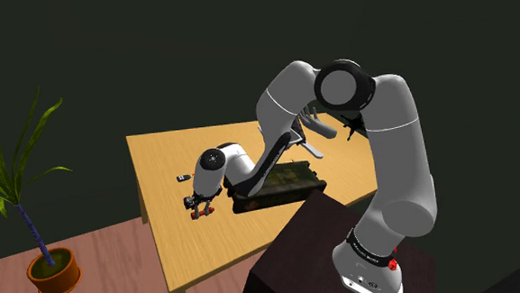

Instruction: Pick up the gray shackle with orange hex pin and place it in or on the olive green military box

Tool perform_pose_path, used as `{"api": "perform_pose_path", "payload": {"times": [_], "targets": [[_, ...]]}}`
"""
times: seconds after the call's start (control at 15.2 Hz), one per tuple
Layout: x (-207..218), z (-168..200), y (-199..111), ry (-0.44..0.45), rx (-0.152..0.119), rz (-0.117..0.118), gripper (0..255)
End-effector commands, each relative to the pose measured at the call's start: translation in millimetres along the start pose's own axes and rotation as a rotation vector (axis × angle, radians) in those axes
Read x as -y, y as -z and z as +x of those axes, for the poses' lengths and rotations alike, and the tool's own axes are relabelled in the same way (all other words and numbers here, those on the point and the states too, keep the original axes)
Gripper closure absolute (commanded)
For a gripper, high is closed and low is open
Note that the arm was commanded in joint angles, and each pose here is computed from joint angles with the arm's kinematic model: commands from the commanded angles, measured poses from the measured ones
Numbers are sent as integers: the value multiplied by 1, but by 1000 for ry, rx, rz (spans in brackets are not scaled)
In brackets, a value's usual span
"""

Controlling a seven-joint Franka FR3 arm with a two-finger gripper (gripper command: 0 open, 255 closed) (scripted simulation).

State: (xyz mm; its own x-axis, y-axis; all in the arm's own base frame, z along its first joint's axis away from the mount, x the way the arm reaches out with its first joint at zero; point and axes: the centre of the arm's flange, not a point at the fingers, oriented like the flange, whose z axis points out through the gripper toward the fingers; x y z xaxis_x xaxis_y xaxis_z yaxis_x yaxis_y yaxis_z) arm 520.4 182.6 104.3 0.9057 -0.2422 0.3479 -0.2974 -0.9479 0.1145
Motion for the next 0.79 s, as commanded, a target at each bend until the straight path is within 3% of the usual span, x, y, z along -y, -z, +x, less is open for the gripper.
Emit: {"api": "perform_pose_path", "payload": {"times": [0.0, 0.73], "targets": [[-1, 2, 5, 0, 1, 0, 255], [-7, 22, 59, 0, 1, 0, 255]]}}
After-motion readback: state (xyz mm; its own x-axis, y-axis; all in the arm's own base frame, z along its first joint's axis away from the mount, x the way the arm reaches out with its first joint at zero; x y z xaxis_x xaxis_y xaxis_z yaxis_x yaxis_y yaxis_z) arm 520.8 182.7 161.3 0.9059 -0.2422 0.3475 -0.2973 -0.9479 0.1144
